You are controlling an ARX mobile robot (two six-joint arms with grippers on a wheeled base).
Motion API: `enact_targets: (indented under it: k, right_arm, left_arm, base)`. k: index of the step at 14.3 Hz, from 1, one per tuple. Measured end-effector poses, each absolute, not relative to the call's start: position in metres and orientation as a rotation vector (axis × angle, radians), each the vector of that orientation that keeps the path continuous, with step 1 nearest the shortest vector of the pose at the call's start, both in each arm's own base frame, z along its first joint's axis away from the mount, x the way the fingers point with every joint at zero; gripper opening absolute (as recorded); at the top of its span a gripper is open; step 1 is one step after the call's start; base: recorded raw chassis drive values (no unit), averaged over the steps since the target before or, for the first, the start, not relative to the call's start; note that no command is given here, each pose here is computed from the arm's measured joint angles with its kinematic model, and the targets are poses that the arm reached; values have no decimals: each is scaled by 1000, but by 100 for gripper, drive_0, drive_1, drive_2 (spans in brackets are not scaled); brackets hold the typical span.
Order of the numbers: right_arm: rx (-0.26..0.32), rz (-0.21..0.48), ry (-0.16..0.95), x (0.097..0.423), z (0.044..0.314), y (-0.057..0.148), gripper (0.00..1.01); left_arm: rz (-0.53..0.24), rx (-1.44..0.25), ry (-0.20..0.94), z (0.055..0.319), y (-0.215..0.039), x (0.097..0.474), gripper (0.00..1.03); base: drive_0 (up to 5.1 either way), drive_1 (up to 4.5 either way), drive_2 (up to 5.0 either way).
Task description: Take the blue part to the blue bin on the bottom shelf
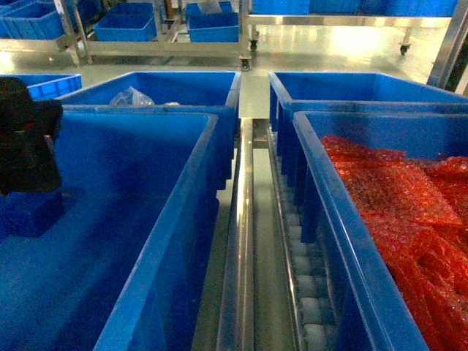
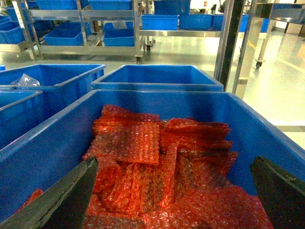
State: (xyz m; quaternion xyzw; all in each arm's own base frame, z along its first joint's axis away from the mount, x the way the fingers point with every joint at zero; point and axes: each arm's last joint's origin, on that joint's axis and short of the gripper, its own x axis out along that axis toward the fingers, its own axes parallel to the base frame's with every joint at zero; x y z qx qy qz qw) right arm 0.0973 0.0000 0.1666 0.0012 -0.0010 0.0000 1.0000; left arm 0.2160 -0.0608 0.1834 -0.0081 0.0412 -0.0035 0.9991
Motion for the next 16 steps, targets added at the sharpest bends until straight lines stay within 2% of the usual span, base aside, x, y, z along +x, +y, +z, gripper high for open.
enact_targets:
  k: [1,3,8,9,10,13,14,16]
  right_arm:
    - [2,0,-2,97,167,0,98]
    - [2,-1,-1,97,167,0,98]
    - [2,0,-1,97,167,0,98]
    - [2,0,-1,97,167,0,98]
    - [2,0,-1,97,167,0,98]
    - [2,0,-2,97,167,0,98]
    - [2,-1,-1,97,167,0,98]
    - [2,0,-1,97,167,0,98]
  left_arm:
    - [-7,-19,76,183,-60,215,85]
    - [-3,-15,36,179,-51,205,74]
    - [3,-20,-13,171,-21,167,10]
    - [8,-17,3,166,-18,163,2]
    - [5,-12,29,160,-15,157,2]
    - [-11,-14,11,164,-4,144,2]
    - [24,-15,16,163,1,140,2]
    - [-2,-14,1,167,0,134,2]
  base:
    - [0,0,0]
    - [0,0,0]
    - [0,0,0]
    - [0,0,0]
    - [0,0,0]
    - [0,0,0]
    - [0,0,0]
    - [0,0,0]
